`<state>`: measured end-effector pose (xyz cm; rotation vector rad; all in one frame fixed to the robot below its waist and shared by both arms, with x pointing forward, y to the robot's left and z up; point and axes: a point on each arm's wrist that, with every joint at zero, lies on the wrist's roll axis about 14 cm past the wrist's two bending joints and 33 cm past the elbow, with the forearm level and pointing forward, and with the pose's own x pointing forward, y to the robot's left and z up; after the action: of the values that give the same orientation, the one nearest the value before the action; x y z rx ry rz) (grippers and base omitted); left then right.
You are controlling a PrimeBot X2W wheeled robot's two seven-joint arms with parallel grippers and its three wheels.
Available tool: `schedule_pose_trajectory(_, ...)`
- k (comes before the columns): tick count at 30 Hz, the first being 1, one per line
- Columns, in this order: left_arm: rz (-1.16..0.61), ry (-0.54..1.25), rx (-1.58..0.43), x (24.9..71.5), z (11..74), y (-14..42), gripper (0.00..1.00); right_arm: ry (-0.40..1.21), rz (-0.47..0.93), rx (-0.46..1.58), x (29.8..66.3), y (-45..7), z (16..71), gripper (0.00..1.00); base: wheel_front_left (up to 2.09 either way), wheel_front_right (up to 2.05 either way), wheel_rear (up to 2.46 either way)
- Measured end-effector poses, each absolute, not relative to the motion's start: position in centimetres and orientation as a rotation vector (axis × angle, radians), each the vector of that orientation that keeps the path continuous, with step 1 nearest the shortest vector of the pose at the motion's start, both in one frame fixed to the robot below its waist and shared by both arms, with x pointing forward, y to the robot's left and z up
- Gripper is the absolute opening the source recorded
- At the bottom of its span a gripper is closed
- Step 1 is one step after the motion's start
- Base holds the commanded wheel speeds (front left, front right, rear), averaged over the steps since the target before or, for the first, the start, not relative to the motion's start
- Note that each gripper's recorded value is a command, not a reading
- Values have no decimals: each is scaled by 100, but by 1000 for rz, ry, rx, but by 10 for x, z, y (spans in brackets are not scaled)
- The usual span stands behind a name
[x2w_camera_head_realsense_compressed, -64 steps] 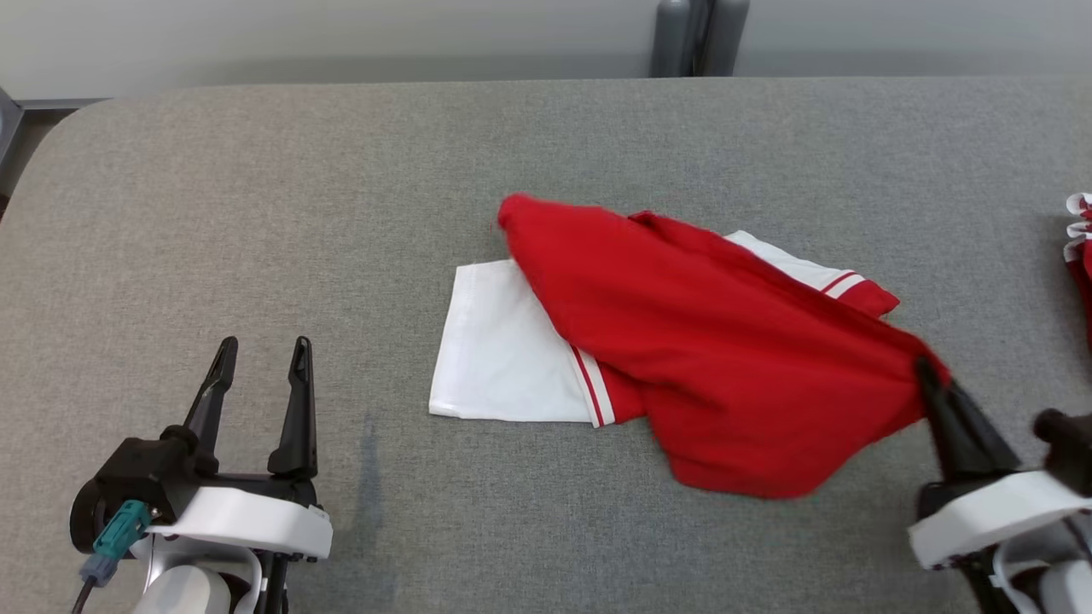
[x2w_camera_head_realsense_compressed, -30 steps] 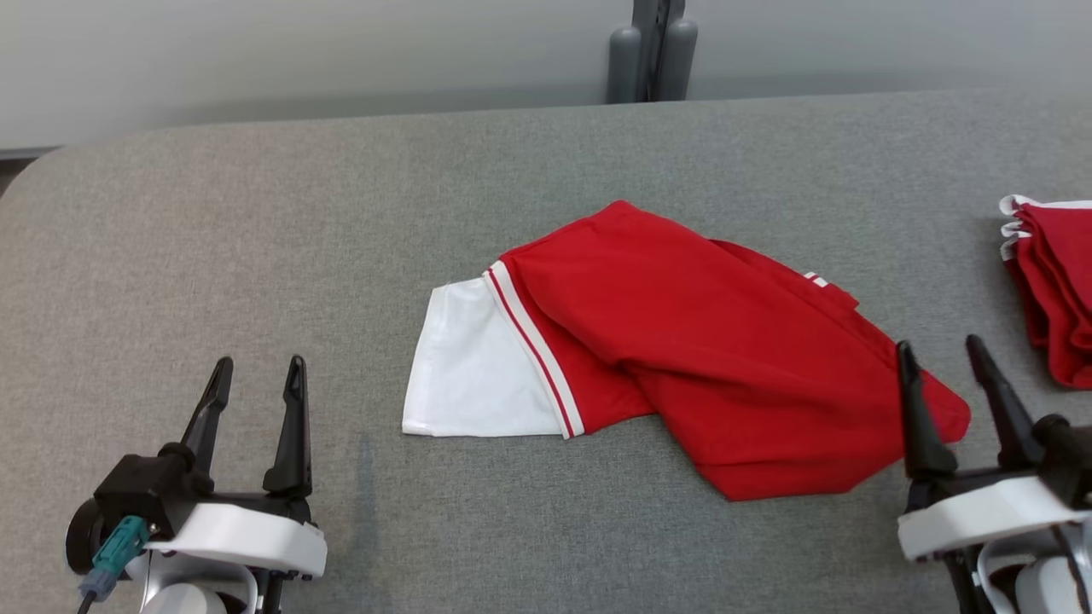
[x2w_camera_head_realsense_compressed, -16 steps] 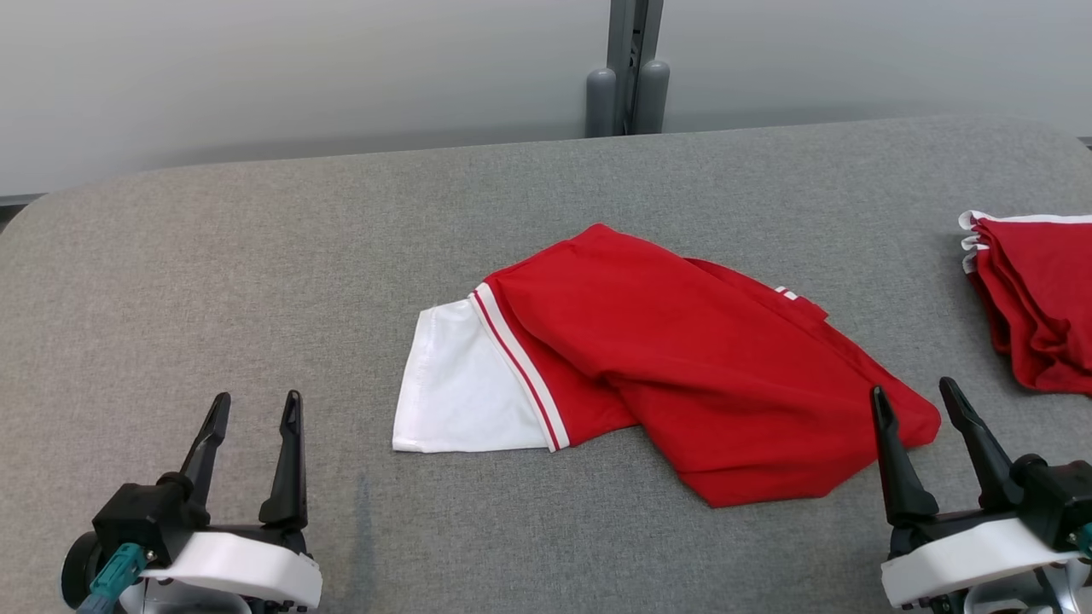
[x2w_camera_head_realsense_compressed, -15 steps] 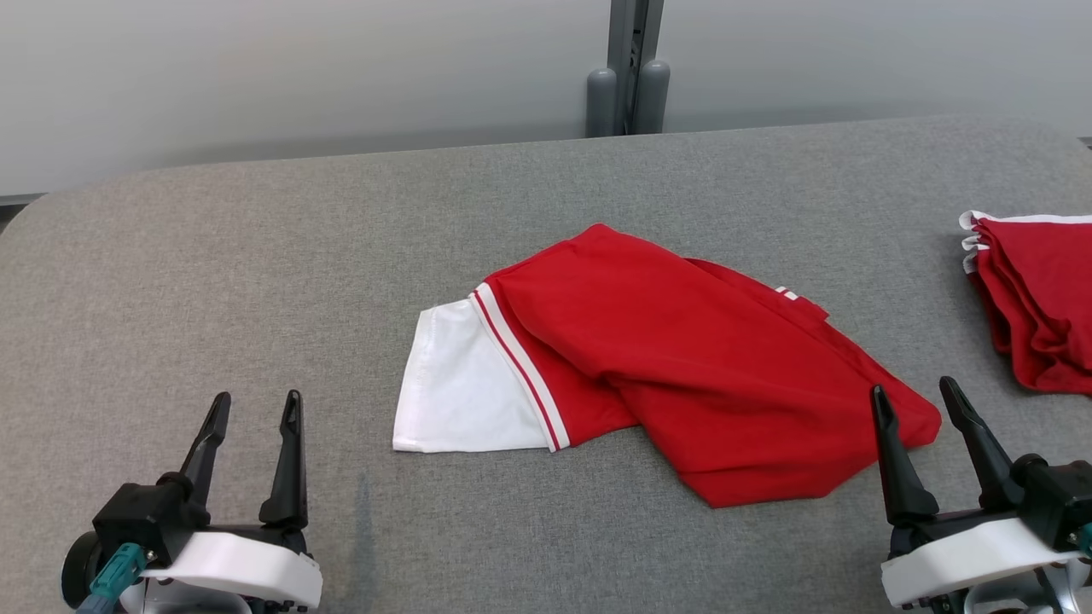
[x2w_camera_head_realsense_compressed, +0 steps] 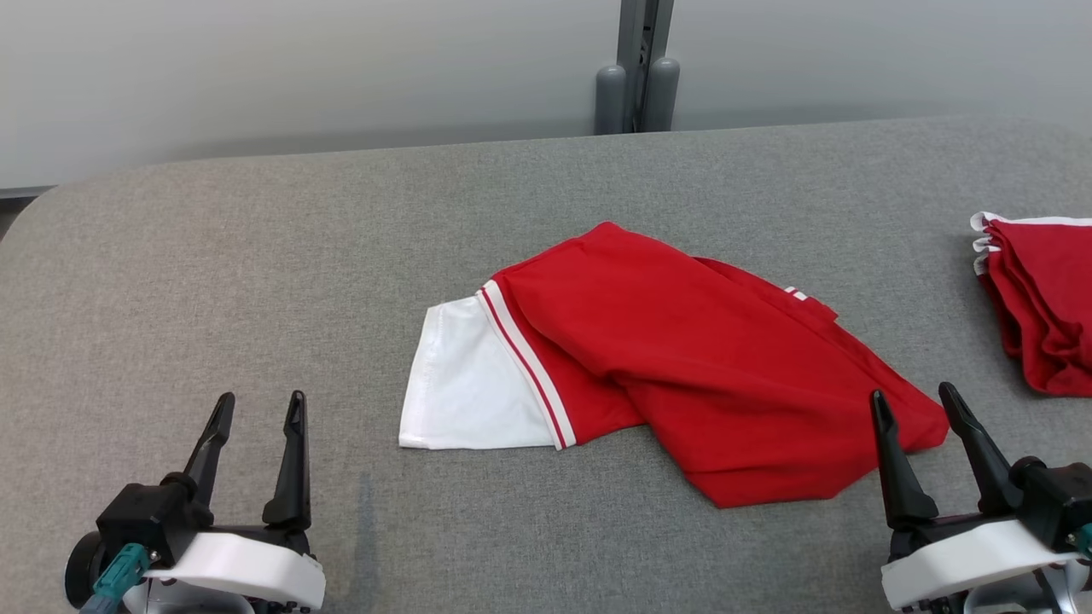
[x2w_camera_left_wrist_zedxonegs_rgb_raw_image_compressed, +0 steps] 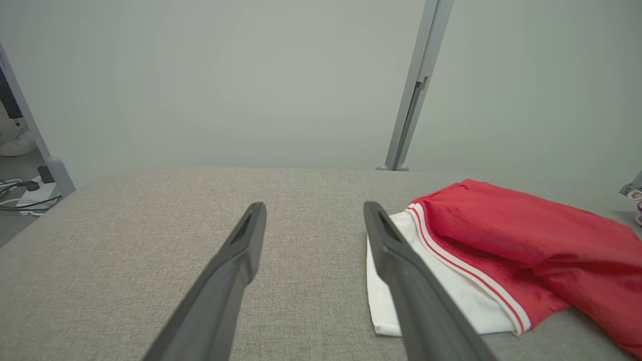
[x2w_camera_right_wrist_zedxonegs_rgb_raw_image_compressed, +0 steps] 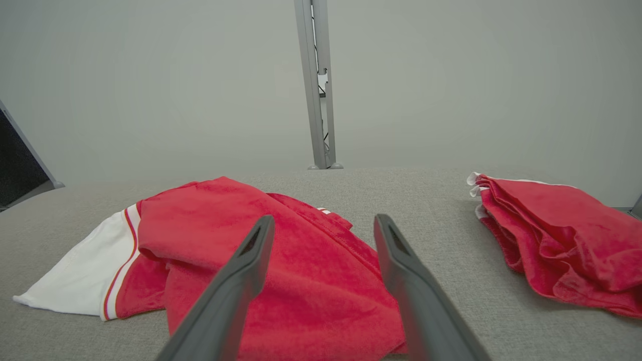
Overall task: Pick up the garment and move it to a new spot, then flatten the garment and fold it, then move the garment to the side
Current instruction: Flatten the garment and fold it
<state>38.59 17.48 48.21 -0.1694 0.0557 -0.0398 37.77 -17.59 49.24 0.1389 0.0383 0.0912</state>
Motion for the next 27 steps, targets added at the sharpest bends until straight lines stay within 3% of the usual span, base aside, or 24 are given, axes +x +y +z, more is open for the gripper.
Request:
schedule_pose_trajectory(9, -40, 64, -172, 390, 478, 174, 100, 75, 83, 133, 389, -183, 480, 100, 0, 0, 0)
schedule_pose_trajectory(17, -40, 71, -178, 407, 470, 174, 100, 126, 118, 94, 439, -191, 465, 100, 0, 0, 0)
schedule_pose_trajectory(27, -29, 115, -186, 429, 444, 176, 100, 266, 356, 5, 513, -143, 427, 100, 0, 0, 0)
